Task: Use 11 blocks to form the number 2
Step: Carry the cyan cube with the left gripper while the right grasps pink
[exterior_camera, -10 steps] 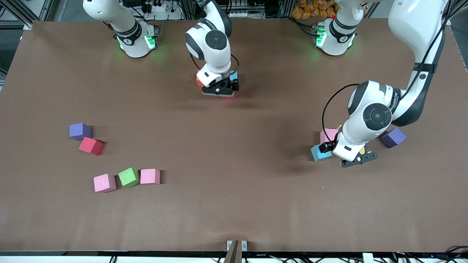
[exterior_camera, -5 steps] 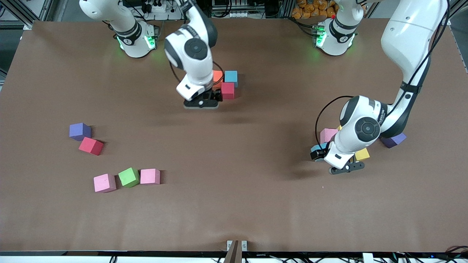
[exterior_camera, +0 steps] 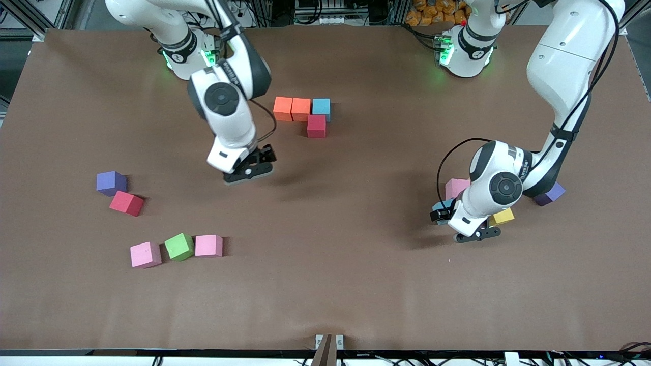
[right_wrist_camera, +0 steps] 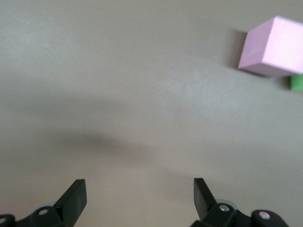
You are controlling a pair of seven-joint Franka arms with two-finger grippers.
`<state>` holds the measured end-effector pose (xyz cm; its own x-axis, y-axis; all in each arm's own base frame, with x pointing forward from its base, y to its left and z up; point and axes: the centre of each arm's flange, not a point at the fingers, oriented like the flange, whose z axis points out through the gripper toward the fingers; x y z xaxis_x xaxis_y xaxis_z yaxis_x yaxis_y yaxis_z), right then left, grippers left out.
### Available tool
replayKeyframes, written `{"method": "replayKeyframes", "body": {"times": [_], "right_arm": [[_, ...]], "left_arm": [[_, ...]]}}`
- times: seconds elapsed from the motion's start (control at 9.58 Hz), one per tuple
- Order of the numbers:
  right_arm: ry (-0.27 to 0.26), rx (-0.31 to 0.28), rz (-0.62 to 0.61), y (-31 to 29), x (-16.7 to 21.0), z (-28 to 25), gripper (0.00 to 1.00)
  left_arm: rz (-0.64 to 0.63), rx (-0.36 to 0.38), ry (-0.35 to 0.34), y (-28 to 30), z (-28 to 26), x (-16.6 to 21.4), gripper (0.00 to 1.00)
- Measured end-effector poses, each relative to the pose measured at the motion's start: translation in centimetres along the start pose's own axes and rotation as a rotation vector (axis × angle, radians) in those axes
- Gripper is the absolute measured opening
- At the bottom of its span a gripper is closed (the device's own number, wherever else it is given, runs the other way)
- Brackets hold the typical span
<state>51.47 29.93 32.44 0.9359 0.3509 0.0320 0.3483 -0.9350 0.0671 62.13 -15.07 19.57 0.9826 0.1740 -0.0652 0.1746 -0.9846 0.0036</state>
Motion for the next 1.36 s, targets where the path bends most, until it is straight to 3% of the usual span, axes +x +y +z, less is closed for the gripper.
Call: {"method": "replayKeyframes", "body": {"times": [0.1,0.21,0.73,1.04,1.36], "right_arm": [[0.010,-0.001,-0.053,1.9,0.4,0.1,1.00],[0.015,-0.003,-0.100,3.7,0.7,0.3,1.00],[0.006,0.020,-0.363,10.2,1.8,2.3,1.00],[0.025,0.007,-0.646,11.9,3.9,3.4,1.00],[0.062,0.070,-0.838,15.2,6.1,6.7,1.00]], "left_arm": [[0.003,0.002,-0.006,0.0,0.3,-0.2,0.67],[0.010,0.000,-0.005,0.3,0.2,-0.4,0.59],[0.238,-0.045,0.037,6.1,-3.2,-2.4,0.59],[0.447,0.005,0.083,14.1,-5.7,-6.7,0.56],[0.577,0.038,0.095,20.6,-7.2,-11.3,0.56]]}}
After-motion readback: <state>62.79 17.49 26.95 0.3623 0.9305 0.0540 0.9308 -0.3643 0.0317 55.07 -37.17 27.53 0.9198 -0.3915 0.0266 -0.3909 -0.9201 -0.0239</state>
